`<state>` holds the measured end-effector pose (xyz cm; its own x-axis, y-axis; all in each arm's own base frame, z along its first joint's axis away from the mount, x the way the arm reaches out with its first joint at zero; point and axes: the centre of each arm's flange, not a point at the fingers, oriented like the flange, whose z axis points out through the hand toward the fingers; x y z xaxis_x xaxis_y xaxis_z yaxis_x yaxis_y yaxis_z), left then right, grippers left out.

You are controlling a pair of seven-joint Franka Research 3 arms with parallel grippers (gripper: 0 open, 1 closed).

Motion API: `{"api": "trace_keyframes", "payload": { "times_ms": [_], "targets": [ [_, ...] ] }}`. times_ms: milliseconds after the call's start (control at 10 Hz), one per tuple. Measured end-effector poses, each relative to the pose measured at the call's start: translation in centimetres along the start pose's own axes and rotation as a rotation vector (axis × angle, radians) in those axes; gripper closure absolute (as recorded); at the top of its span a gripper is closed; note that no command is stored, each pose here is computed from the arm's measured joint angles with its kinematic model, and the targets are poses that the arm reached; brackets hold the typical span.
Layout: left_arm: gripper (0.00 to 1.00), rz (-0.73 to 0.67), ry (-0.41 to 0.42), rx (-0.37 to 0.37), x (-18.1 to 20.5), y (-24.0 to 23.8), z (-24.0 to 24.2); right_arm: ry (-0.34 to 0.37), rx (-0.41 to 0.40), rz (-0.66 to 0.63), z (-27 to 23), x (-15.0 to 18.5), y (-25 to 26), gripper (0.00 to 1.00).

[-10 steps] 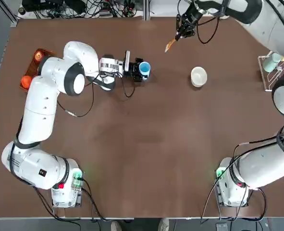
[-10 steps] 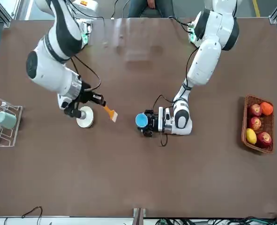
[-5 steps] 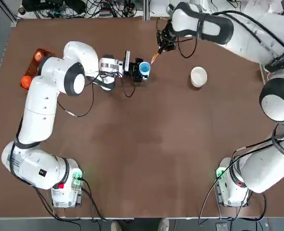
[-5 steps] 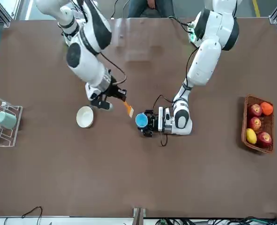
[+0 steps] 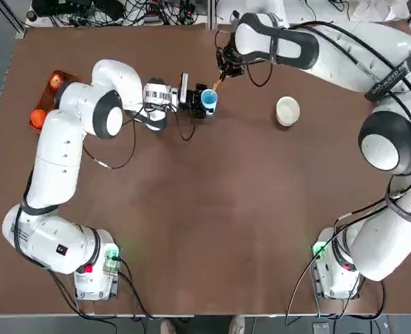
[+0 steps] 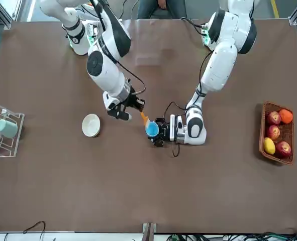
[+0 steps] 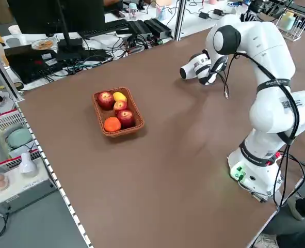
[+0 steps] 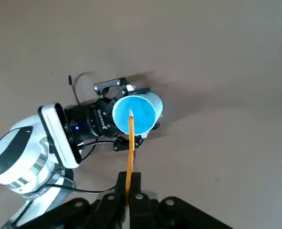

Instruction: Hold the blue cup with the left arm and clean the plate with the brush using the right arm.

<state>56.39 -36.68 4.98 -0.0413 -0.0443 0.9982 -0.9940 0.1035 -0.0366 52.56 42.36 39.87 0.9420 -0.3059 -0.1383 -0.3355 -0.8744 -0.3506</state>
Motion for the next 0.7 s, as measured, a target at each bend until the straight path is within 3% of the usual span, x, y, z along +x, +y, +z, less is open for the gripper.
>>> {"api": "trace_keyframes", "payload": {
  "times_ms": [700],
  "targets": [
    [0.30,0.004,-0.004,-0.002,0.1,0.0,0.1,0.041,-0.022,-0.007,4.2,0.7,-0.6,0.95]
  ]
}}
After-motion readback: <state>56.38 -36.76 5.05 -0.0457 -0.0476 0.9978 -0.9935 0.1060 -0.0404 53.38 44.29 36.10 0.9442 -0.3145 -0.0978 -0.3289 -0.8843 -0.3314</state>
